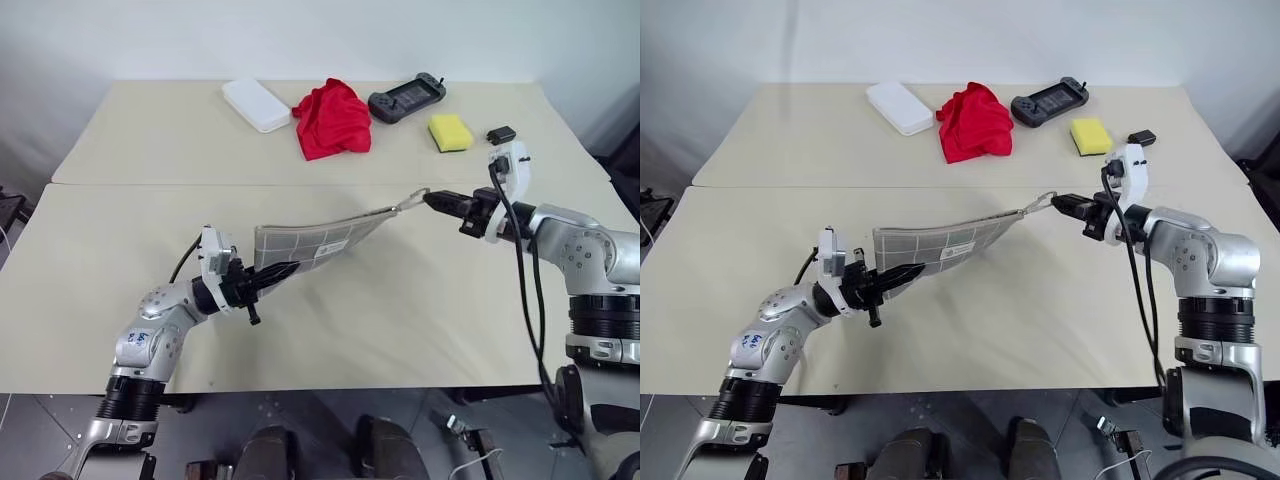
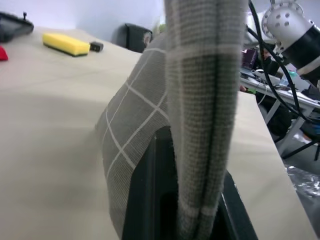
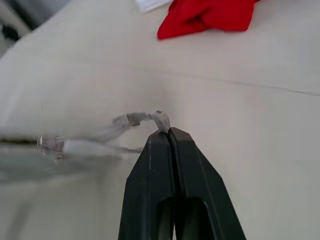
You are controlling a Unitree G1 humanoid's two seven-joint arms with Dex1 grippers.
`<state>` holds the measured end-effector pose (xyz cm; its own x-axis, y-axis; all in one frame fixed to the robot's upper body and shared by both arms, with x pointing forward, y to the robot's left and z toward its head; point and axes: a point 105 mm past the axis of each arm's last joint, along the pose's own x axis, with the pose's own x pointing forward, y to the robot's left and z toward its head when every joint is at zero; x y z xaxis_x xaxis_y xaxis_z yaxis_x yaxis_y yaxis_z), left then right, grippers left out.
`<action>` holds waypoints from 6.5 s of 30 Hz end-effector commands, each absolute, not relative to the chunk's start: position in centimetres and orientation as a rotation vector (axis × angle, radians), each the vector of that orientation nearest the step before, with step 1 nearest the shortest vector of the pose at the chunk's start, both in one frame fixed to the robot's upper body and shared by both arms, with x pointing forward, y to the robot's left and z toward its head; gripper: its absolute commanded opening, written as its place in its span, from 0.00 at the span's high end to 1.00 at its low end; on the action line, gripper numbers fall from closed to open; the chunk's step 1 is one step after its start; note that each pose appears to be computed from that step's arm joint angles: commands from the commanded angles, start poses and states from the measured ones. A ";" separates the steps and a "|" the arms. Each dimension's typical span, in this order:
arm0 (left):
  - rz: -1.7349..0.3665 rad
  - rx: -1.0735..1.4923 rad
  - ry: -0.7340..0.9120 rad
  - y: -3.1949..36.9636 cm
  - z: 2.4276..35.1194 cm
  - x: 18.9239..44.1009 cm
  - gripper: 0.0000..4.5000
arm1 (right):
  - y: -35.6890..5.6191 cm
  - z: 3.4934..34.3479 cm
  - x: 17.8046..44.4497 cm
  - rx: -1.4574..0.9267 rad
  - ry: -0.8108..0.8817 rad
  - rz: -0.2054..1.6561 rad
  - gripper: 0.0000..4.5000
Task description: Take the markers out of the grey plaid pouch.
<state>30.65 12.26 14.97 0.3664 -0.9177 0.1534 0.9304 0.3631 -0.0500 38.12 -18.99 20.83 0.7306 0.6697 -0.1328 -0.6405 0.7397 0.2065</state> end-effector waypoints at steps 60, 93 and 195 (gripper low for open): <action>-1.435 0.116 -0.224 3.0 11.2 30.7 1.00 | -15.3 20.6 26.9 -0.573 0.207 1.357 0.99; -1.343 0.158 -0.384 2.5 13.3 31.0 1.00 | -13.2 16.8 28.2 -1.051 0.099 1.242 0.01; -1.632 -0.124 -0.280 5.5 15.2 30.4 1.00 | -27.8 24.0 30.5 -0.237 0.163 0.719 0.87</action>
<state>31.09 6.21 14.32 -0.0250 -0.9751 0.2201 0.9971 -0.0086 0.0752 30.76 -25.77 24.19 0.7104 0.6845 -0.1636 -0.7028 0.7019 -0.1154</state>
